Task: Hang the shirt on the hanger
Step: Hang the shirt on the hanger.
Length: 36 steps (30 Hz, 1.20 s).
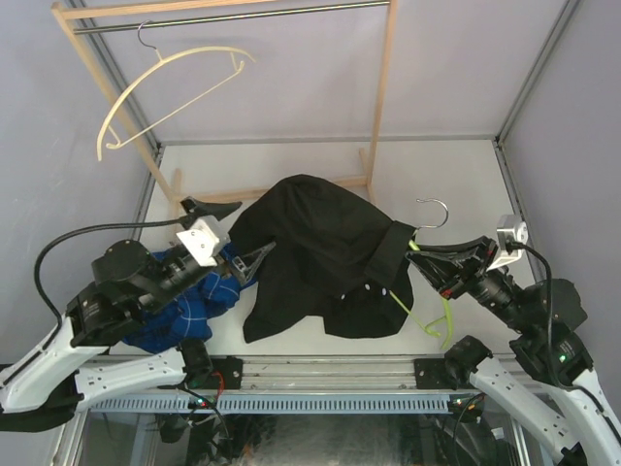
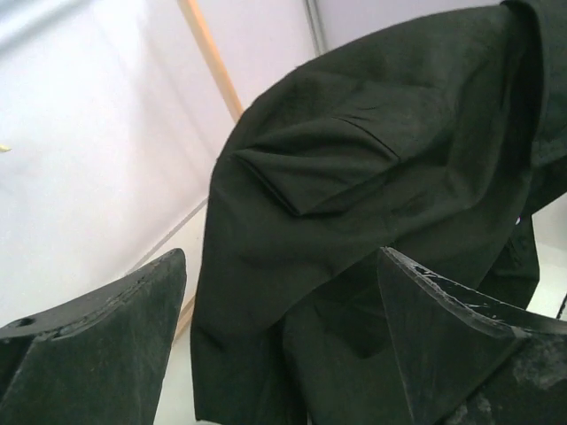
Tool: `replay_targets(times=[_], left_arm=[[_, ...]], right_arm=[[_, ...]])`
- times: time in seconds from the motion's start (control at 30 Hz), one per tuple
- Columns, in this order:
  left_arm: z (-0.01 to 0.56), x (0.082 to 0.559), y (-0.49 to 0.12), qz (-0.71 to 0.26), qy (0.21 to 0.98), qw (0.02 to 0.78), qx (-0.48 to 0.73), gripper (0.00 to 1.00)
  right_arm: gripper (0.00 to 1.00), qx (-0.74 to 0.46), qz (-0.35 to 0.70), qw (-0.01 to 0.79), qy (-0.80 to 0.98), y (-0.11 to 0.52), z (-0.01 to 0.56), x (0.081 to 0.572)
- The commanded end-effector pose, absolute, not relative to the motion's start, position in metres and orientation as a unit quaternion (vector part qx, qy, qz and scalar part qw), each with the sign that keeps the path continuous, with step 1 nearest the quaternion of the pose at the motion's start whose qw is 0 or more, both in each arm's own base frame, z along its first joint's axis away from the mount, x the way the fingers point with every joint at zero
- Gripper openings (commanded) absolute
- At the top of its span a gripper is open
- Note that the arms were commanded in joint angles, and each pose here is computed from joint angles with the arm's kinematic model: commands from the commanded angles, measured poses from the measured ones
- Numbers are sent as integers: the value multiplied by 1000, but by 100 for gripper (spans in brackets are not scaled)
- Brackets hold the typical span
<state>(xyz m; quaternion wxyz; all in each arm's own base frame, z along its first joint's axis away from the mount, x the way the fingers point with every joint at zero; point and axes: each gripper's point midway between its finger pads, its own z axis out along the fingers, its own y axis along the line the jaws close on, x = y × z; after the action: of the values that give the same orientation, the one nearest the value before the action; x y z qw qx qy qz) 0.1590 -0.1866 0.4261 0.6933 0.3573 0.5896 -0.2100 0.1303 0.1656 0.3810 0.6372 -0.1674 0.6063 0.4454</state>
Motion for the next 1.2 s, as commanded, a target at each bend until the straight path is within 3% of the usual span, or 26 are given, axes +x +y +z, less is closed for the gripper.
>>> replay_targets(times=[0.0,0.23,0.37,0.53,0.83,1.03,1.17], left_arm=[[433,156,-217,-215,534,707,411,92],[423,168,-249,-125,501,715,471,92],[403,177,-264,-72,502,698,505,79],[382,183,-272,-34,506,679,531,75],[361,203,-259,45,547,656,518,40],[372,213,-246,81,550,676,484,2],[397,208,-235,62,547,695,463,0]], right_arm=[[0,-147,450,665,577,154,415,124],[0,-147,454,653,588,159,412,128],[0,-150,458,650,587,161,412,127],[0,-154,462,647,587,163,412,126],[0,-161,468,643,585,165,412,123],[0,-173,471,640,582,167,412,119],[0,-201,469,637,578,169,408,111]])
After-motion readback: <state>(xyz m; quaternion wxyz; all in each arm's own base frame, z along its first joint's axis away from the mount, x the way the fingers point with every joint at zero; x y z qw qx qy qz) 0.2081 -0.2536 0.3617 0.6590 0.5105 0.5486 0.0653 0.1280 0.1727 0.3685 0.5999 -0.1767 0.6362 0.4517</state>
